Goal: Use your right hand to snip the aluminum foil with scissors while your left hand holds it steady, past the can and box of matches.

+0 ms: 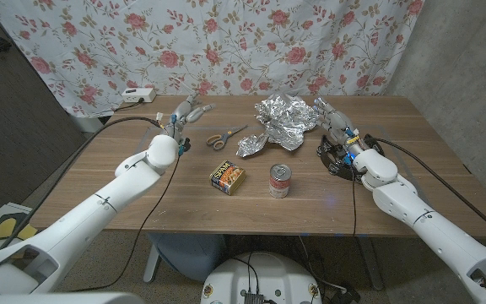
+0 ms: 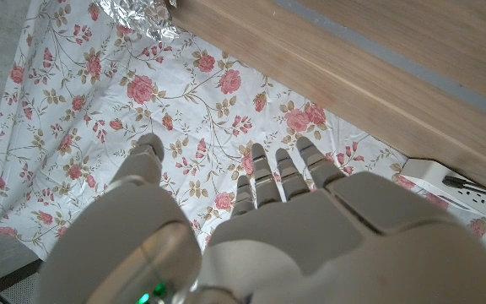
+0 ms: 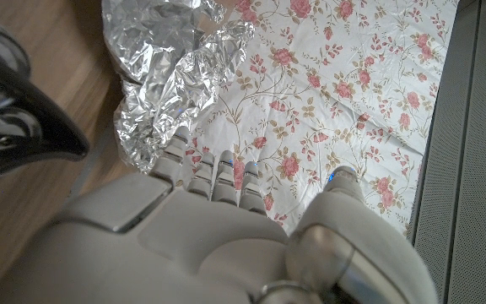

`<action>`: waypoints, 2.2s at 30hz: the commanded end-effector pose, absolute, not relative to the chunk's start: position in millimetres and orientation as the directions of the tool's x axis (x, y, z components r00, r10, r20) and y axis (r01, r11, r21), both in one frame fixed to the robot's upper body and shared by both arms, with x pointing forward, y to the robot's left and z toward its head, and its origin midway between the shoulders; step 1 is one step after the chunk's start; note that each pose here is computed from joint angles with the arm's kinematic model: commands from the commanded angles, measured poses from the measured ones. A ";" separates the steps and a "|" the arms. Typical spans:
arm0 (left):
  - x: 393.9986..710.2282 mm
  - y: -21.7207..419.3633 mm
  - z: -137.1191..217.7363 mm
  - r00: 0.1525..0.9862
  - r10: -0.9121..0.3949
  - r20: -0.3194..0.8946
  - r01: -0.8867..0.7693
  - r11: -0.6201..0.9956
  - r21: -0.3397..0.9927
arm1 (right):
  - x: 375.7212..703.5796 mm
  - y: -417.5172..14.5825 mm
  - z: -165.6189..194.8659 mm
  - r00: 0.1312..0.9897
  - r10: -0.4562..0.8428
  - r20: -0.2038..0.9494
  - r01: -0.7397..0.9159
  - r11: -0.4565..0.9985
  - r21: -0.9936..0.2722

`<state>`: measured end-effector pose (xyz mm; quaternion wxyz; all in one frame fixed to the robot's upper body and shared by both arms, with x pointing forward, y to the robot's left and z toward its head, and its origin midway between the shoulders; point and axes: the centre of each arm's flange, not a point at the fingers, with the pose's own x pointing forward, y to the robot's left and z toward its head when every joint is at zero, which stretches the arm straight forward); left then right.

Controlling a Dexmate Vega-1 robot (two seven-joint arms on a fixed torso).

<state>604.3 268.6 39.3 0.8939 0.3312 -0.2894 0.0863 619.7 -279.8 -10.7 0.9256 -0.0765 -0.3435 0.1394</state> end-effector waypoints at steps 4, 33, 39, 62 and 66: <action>598.8 264.6 47.4 0.798 0.004 0.603 -0.432 0.702 0.566 | 619.3 -280.2 -13.0 0.727 0.308 0.614 -0.202 0.950 -0.238; 600.7 262.4 75.0 0.817 -0.058 0.574 -0.474 0.501 0.724 | 611.9 -283.6 -11.1 0.721 0.301 0.624 -0.184 0.952 -0.246; 608.2 258.6 78.0 0.837 -0.053 0.544 -0.471 0.437 0.767 | 610.0 -282.5 -5.1 0.707 0.313 0.634 -0.187 0.948 -0.259; 611.1 246.5 81.8 0.878 -0.061 0.475 -0.448 0.248 0.859 | 605.8 -281.0 -4.2 0.699 0.325 0.637 -0.194 0.944 -0.268; 613.8 241.2 83.1 0.892 -0.079 0.445 -0.423 0.199 0.884 | 605.6 -280.3 -4.6 0.699 0.327 0.636 -0.195 0.943 -0.270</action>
